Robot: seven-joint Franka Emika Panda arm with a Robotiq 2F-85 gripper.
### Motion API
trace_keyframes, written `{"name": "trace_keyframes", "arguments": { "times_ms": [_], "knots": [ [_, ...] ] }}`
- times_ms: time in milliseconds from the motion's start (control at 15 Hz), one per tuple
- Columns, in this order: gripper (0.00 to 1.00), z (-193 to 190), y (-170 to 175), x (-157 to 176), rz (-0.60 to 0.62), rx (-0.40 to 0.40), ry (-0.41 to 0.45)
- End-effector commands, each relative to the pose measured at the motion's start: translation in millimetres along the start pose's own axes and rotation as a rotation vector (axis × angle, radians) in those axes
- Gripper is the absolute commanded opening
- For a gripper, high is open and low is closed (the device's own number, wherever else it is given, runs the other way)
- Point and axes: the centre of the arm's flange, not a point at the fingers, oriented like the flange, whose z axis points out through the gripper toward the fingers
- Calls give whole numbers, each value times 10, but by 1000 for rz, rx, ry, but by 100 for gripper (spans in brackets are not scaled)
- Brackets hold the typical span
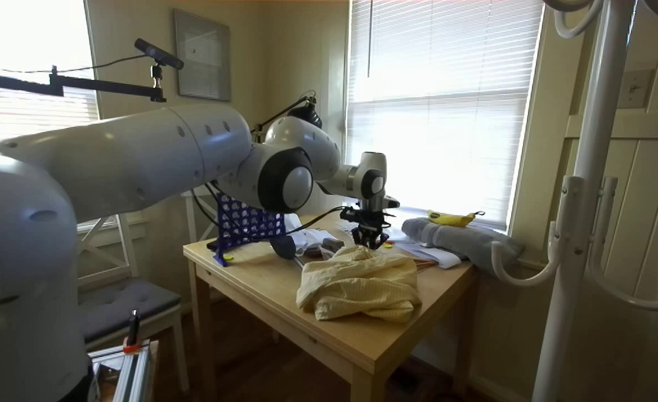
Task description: Hang the white towel on the coat rack
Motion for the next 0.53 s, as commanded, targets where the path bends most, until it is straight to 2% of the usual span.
{"name": "trace_keyframes", "arguments": {
  "times_ms": [0,333,467],
  "knots": [
    [2,-402,-58,-490,70,-51,157],
    [2,-626,-146,-429,94,-105,355],
    [2,-613,-135,-388,71,-74,287]
  ]
}}
